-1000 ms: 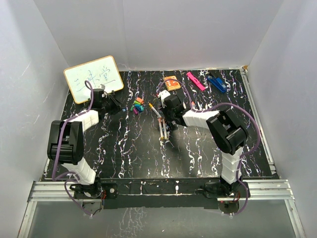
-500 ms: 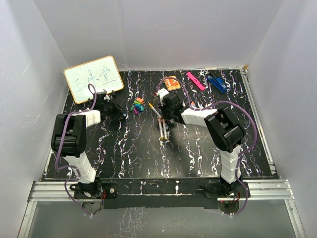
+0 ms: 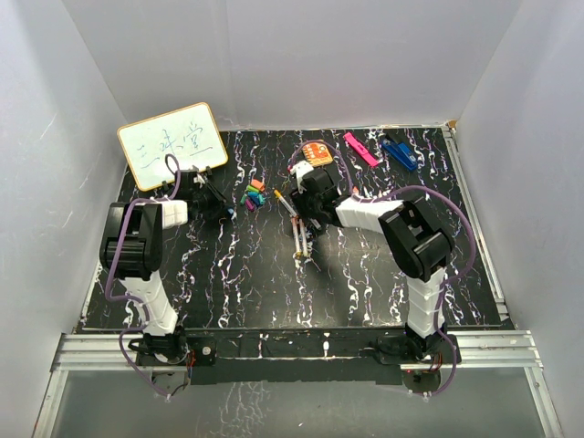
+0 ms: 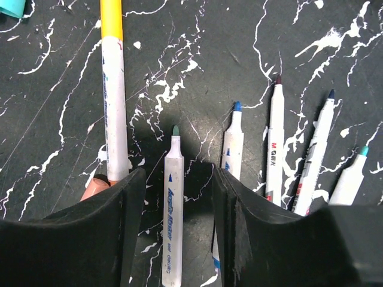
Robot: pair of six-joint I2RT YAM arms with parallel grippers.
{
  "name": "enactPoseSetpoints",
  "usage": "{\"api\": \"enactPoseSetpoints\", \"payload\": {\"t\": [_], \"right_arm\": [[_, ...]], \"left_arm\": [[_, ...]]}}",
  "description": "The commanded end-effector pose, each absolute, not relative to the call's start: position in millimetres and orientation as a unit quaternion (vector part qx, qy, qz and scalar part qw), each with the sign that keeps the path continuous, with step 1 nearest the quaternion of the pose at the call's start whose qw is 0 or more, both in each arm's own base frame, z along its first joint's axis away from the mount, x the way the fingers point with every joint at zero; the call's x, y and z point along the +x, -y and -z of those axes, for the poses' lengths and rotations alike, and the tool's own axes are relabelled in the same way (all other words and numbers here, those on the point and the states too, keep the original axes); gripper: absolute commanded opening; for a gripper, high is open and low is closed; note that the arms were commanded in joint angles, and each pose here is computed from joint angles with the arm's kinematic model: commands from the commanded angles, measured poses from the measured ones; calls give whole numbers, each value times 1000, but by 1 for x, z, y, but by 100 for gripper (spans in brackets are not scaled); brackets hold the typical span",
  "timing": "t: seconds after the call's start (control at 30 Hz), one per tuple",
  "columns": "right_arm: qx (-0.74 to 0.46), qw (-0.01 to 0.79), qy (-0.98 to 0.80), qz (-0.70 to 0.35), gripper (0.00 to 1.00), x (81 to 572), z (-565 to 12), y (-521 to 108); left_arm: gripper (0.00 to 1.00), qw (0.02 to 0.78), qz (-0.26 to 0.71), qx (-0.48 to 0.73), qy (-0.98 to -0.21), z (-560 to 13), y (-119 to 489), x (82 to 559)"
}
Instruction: Open the pen caps
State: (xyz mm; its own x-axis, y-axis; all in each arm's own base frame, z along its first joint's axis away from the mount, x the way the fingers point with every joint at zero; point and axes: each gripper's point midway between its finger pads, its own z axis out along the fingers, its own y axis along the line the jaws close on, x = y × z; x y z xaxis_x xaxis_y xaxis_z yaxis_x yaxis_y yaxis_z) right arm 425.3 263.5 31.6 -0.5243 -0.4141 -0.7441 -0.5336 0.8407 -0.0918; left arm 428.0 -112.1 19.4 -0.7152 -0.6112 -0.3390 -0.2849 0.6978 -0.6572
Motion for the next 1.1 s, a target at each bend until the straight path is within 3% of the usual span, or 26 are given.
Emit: {"api": "enactPoseSetpoints", "payload": {"t": [0.0, 0.3, 0.43, 0.67, 0.73, 0.8, 0.83, 1.07], "right_arm": [[-254, 473, -839, -88, 47, 442, -98, -270], [-259, 470, -833, -132, 53, 429, -119, -280], [-265, 460, -835, -141, 55, 433, -115, -290], [-276, 441, -841, -147, 56, 443, -100, -308], [-278, 437, -843, -147, 56, 446, -96, -312], [-279, 433, -844, -147, 56, 449, -91, -315], [-280, 430, -846, -147, 56, 449, -88, -315], [-288, 412, -852, -147, 56, 451, -71, -325]], "left_arm": [[19, 284, 302, -252, -874, -26, 113, 439], [26, 284, 304, -253, -873, -25, 113, 442], [36, 287, 306, -255, -871, -29, 113, 441], [65, 330, 297, -259, -858, -65, 101, 436], [76, 351, 293, -262, -850, -80, 95, 432], [95, 373, 293, -261, -841, -97, 91, 428], [98, 384, 296, -258, -836, -106, 90, 427], [99, 420, 348, -237, -804, -157, 98, 417]]}}
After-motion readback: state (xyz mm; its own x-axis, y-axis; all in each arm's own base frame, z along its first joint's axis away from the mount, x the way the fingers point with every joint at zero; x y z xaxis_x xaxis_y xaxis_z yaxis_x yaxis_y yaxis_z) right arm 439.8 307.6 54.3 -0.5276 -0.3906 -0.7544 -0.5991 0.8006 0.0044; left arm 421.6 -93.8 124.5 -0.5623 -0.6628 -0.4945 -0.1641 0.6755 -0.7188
